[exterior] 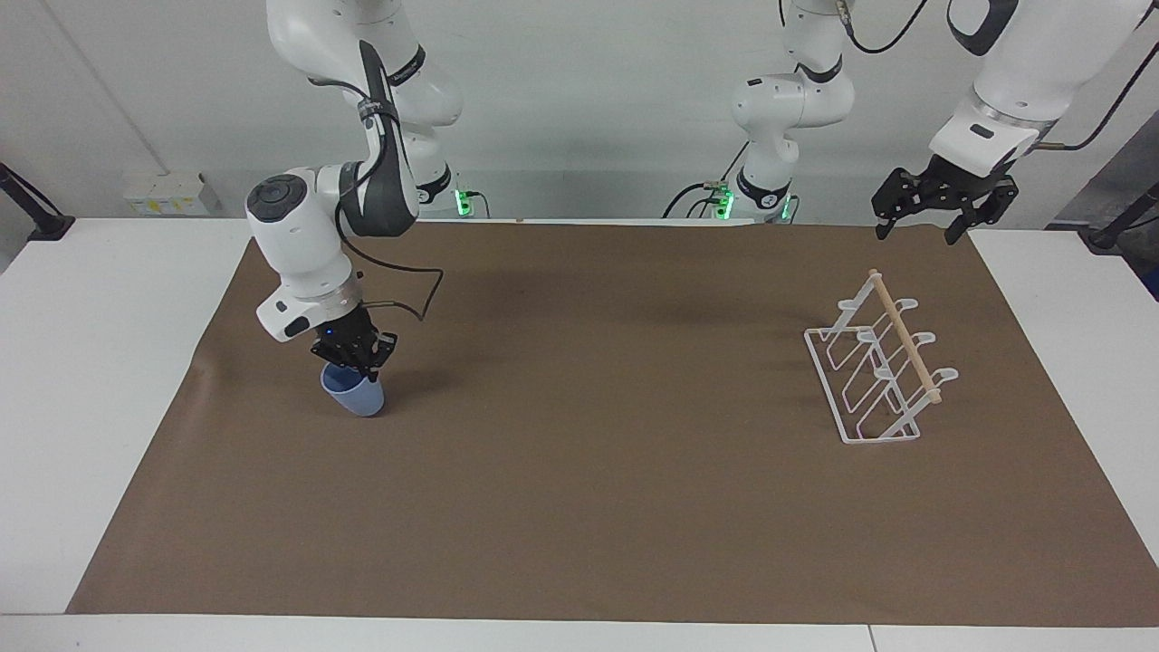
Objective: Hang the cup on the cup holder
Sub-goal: 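Close the right gripper on the blue cup's rim, then lift the blue cup with the right gripper and tip it sideways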
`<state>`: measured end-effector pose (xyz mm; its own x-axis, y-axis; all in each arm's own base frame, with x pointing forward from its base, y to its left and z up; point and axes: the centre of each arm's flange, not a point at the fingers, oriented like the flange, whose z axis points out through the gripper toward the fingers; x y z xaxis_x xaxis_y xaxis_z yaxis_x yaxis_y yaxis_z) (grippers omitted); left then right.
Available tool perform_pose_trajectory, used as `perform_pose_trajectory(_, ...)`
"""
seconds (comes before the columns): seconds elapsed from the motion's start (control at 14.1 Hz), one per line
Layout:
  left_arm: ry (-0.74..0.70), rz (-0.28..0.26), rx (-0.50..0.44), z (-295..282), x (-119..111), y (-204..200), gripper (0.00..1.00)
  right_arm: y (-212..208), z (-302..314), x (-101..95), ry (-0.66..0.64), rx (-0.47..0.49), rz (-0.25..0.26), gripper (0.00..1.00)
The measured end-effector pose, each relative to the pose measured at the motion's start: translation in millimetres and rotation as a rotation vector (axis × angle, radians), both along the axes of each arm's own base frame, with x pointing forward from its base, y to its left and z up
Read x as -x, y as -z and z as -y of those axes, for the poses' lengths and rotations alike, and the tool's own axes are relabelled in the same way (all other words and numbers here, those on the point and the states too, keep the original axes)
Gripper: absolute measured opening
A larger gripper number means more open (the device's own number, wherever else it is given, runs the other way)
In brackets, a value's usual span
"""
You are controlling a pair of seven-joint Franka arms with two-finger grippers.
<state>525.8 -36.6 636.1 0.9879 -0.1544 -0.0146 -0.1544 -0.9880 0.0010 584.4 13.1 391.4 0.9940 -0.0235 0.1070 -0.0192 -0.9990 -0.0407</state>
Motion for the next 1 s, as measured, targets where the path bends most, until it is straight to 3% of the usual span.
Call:
perform_pose_trajectory(0.57, 0.004, 0.015, 0.001, 2, -1, -1, 1.00, -56, 2, -7.3, -0.051, 0.008, -0.098, 0.05)
perform_pose_trajectory(1.0, 0.004, 0.017, 0.001, 2, -2, -1, 1.00, -107, -10, 15.0, -0.092, 0.034, -0.142, 0.05)
